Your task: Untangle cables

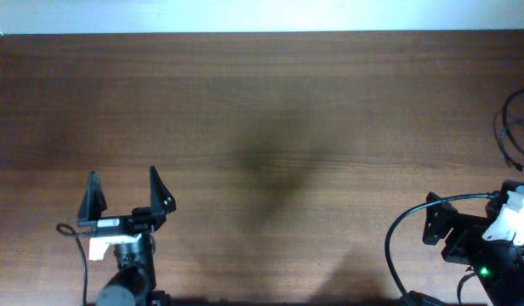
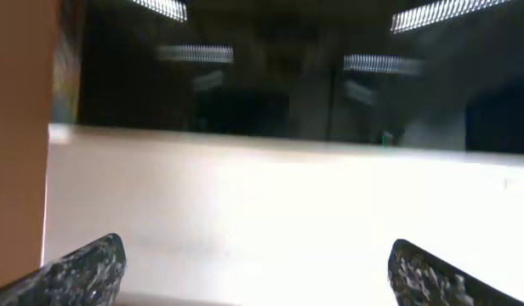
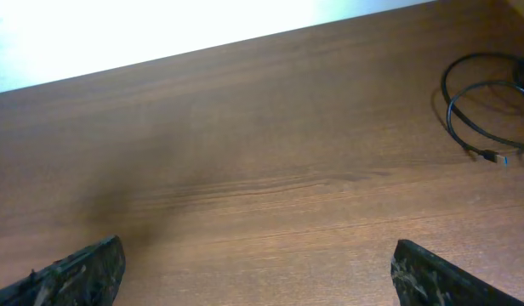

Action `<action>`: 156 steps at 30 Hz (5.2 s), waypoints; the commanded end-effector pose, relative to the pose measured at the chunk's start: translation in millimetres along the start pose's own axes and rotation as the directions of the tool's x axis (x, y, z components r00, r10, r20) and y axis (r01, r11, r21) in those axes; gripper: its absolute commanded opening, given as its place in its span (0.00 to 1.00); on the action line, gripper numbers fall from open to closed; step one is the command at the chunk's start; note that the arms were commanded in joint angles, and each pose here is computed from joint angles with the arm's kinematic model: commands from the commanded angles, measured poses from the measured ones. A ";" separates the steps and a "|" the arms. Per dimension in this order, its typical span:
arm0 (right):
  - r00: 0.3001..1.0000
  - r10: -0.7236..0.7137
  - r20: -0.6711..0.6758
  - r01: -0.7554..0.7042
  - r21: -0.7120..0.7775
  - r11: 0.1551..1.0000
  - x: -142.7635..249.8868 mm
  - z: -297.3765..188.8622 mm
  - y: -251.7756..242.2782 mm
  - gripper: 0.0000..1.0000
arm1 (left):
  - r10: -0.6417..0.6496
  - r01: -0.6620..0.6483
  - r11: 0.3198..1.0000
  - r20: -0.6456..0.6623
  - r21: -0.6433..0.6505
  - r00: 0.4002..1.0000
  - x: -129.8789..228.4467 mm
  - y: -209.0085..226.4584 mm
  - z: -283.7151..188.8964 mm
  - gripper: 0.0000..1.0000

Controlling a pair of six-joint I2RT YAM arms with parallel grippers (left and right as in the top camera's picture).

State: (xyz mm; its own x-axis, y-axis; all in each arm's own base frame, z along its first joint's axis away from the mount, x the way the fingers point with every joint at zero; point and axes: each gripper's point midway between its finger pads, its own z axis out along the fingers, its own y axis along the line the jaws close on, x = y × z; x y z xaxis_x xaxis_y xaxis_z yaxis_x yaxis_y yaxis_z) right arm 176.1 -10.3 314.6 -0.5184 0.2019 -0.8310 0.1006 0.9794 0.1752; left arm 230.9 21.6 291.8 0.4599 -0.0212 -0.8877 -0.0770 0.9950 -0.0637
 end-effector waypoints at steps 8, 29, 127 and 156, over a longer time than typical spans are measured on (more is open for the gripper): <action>1.000 -0.004 0.001 0.004 -0.016 1.000 0.3 -0.4 3.0 0.99 | 0.011 -0.060 0.987 -0.310 -0.151 0.951 73.5 30.2 -27.1 0.99; 1.000 -0.004 0.001 0.004 -0.016 1.000 0.3 -0.4 3.0 0.99 | 0.196 -0.173 0.981 -0.519 0.093 0.832 127.3 5.8 -49.7 0.99; 0.870 -0.177 0.460 0.207 -0.016 0.978 98.9 143.2 -5.3 0.99 | 0.094 -0.092 0.995 -0.530 0.031 0.843 128.2 7.6 -49.9 0.99; 0.870 -0.177 0.460 0.207 -0.016 0.978 99.0 143.3 -5.3 0.99 | 0.094 -0.092 0.995 -0.530 0.031 0.843 128.2 7.6 -49.9 0.99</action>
State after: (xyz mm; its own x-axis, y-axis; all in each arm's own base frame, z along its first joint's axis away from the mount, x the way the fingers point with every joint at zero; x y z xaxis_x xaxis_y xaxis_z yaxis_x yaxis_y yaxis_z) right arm 246.3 3.3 157.7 -0.0757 0.0002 -0.9971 -0.0144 0.9999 0.0013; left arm 245.3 22.1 156.2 -0.0867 0.0349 -0.9956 -0.0958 0.9945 0.0432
